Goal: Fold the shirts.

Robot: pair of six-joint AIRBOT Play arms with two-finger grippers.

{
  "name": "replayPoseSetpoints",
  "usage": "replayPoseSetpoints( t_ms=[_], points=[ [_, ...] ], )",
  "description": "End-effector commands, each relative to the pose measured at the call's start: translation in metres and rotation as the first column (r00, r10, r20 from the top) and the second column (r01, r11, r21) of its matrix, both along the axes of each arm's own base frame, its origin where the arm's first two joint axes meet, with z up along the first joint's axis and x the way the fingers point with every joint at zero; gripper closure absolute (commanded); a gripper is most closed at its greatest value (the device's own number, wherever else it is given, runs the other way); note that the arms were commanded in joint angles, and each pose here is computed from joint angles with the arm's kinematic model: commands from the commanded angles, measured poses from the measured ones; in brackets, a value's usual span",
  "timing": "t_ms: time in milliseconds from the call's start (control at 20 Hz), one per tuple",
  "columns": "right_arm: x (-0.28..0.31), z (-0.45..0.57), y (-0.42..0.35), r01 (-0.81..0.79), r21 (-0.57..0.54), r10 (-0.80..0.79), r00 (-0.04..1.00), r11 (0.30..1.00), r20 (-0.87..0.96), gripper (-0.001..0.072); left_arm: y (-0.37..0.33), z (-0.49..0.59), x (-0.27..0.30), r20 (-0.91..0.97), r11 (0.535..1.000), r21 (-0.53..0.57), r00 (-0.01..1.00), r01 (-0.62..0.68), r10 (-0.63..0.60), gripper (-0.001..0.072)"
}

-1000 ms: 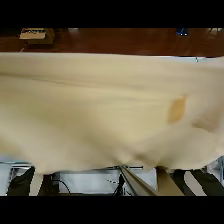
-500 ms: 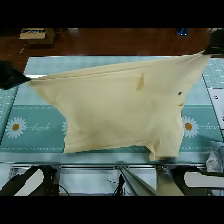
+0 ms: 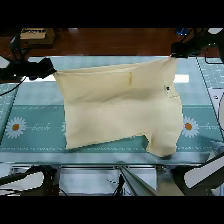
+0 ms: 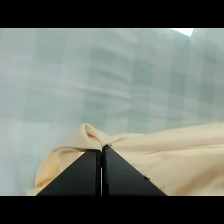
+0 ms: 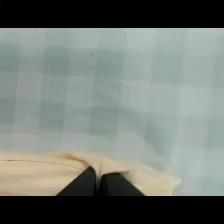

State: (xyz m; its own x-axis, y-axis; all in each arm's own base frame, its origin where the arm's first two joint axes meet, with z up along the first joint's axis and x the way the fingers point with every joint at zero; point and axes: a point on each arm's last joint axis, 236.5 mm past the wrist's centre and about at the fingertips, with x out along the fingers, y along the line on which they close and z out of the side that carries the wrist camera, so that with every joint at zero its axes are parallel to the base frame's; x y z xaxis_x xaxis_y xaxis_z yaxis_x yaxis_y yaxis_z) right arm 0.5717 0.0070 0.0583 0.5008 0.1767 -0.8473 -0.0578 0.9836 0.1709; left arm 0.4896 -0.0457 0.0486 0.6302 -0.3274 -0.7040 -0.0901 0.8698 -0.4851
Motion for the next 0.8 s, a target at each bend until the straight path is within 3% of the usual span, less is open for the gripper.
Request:
replayPoseSetpoints(
  t_ms=[0, 250, 450, 550, 750],
  points=[
    [0.019, -0.027, 0.0, 0.041, 0.021, -0.041, 0.999, 0.999, 0.009, 0.0687, -0.01, -0.015, 0.034, 0.092, 0.999, 0.033, 0.995, -0.038, 0.034, 0.0689],
    [-0.021, -0.058, -0.008, -0.012, -0.037, 0.004, 0.982, 0.999, -0.19, 0.0687, -0.024, -0.057, 0.005, -0.042, 0.976, 0.12, 0.983, 0.182, -0.178, 0.0689],
    [-0.066, -0.041, -0.015, -0.06, -0.055, 0.04, 0.946, 0.997, -0.32, 0.0687, -0.017, -0.05, -0.045, -0.193, 0.962, 0.065, 0.95, 0.264, -0.247, 0.0689],
    [-0.083, -0.032, -0.021, -0.047, -0.055, 0.024, 0.932, 0.997, -0.363, 0.0687, 0.006, -0.046, -0.065, -0.258, 0.948, 0.131, 0.933, 0.29, -0.25, 0.069],
    [-0.104, -0.036, -0.022, -0.047, -0.047, 0.02, 0.892, 0.998, -0.451, 0.0686, 0.015, -0.051, -0.076, -0.318, 0.969, 0.096, 0.929, 0.228, -0.187, 0.0689]
  ],
)
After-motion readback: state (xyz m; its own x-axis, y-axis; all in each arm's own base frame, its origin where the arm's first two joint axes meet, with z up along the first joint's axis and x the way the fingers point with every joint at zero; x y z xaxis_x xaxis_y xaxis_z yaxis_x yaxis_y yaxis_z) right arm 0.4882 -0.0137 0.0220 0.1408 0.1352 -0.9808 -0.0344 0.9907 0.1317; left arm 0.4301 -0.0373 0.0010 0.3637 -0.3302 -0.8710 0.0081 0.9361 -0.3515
